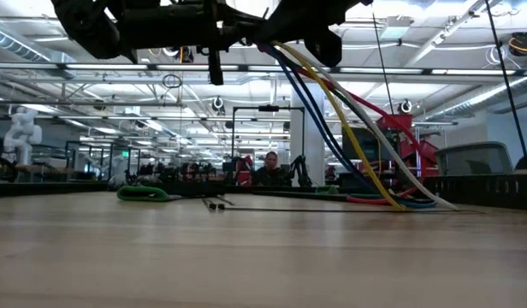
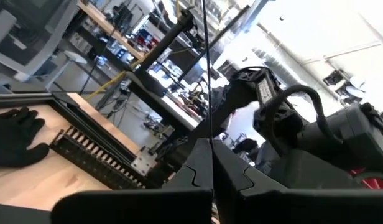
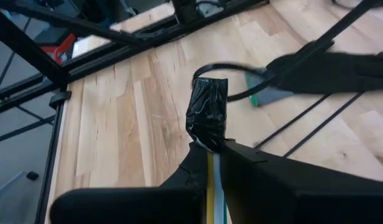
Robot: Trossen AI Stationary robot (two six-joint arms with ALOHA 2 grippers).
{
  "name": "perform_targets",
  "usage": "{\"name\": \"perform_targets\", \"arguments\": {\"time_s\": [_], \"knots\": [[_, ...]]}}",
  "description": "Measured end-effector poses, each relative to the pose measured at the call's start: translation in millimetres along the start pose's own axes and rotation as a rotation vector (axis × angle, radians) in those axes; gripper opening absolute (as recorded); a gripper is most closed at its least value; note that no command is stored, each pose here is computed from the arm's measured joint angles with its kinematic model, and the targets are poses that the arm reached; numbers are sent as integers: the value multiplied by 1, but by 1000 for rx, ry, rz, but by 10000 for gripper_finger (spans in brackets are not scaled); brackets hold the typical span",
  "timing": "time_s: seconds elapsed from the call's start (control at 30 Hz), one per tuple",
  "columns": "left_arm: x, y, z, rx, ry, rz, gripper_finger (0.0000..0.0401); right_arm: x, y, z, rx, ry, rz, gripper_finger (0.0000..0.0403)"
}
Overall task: Ziptie cables
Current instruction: Wrap the black zip tie on the cable
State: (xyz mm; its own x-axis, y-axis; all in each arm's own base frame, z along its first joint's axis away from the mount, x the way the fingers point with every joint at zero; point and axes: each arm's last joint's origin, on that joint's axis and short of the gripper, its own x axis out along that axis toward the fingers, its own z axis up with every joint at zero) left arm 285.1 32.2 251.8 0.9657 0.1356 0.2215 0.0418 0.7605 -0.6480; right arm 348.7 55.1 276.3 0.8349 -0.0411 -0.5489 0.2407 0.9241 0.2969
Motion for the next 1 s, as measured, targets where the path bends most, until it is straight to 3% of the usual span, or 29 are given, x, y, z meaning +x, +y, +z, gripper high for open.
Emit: {"name": "perform_targets", "arguments": {"time_s": [0.6,1.0], "knots": [[0,-8,-6,-15,11,-22,0,0,-3,-4,-8,47,-21,12],[-1,-4,-7,-12,-23,73,0,0,-3,-5,4,52,-23,12]]}}
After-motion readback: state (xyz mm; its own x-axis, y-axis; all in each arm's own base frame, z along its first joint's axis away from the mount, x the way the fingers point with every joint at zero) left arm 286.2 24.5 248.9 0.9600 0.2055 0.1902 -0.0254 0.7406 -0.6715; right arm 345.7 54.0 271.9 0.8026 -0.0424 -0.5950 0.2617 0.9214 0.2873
